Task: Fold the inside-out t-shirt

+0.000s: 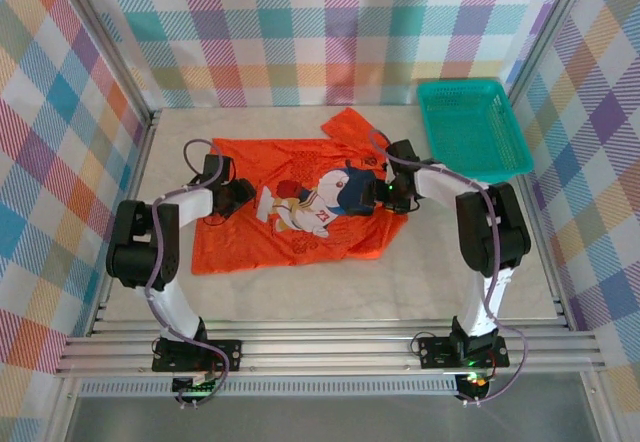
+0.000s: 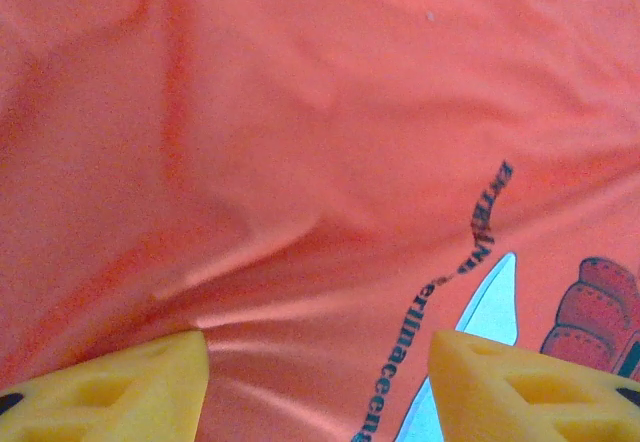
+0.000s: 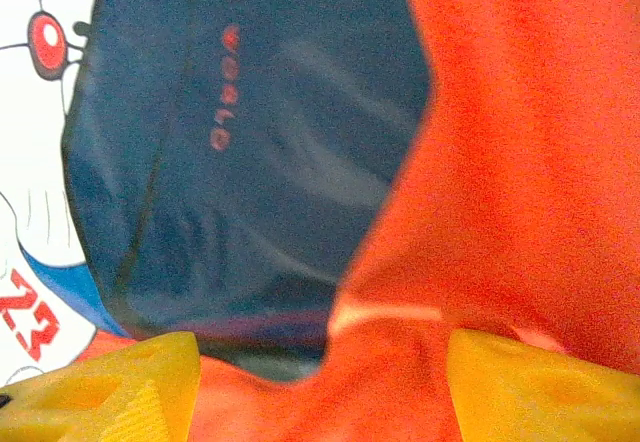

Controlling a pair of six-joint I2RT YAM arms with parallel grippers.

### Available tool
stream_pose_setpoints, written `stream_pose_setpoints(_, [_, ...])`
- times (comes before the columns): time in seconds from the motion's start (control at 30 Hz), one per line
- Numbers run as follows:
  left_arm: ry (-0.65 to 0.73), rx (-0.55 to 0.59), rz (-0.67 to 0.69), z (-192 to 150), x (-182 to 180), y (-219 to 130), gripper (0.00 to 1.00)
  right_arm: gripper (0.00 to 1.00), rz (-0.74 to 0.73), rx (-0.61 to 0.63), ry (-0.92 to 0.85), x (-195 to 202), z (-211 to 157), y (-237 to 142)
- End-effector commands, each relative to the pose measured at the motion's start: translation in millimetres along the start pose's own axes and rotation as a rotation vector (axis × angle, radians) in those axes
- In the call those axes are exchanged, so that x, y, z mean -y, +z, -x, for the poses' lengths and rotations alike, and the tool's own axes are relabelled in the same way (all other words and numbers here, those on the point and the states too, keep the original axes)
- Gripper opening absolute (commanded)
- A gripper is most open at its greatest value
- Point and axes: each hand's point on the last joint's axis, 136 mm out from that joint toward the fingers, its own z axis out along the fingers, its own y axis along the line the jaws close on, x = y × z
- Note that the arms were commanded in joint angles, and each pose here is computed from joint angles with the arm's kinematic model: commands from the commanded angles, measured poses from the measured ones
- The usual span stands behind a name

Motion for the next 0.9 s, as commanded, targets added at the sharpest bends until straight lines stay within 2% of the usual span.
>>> stream_pose_setpoints(0.0, [0.121, 0.031, 0.027, -5.4, 9.7, -36.9, 0.62, 0.67, 0.0, -0.002, -0.012, 0.4, -15.7, -31.7])
stream_pose_setpoints(0.07, [0.235, 0.046, -0.023, -13.4, 39.7, -58.1, 0.62, 0.67, 0.035, 0.003, 0.003, -1.6, -31.6, -44.8])
stream_pose_setpoints(0.17, [0.46, -0.015, -0.114, -54.2, 90.7, -84.5, 0.62, 0.65, 0.086, 0.006, 0.04, -1.1, -57.0, -56.8])
stream_pose_setpoints(0.23, [0.622, -0.077, -0.215, -92.6, 126.6, -99.3, 0.64, 0.62, 0.096, 0.002, 0.067, 4.0, -72.5, -60.9])
stream_pose_setpoints(0.33, [0.757, -0.212, -0.377, -154.6, 164.7, -110.8, 0.66, 0.57, 0.081, 0.01, 0.107, 17.4, -87.5, -65.7])
stream_pose_setpoints(0.4, [0.835, -0.284, -0.433, -190.2, 180.5, -111.9, 0.67, 0.54, 0.071, 0.02, 0.132, 27.3, -93.4, -68.1])
stream_pose_setpoints(0.5, [0.977, -0.353, -0.451, -231.8, 192.4, -105.9, 0.68, 0.5, 0.071, 0.021, 0.163, 37.7, -100.3, -70.2])
stream_pose_setpoints(0.6, [1.075, -0.4, -0.425, -255.6, 196.4, -93.9, 0.67, 0.5, 0.077, 0.009, 0.169, 39.4, -105.3, -70.1])
stream_pose_setpoints(0.87, [1.195, -0.429, -0.284, -269.8, 190.2, -50.1, 0.66, 0.49, 0.101, 0.0, 0.175, 38.5, -111.5, -71.7])
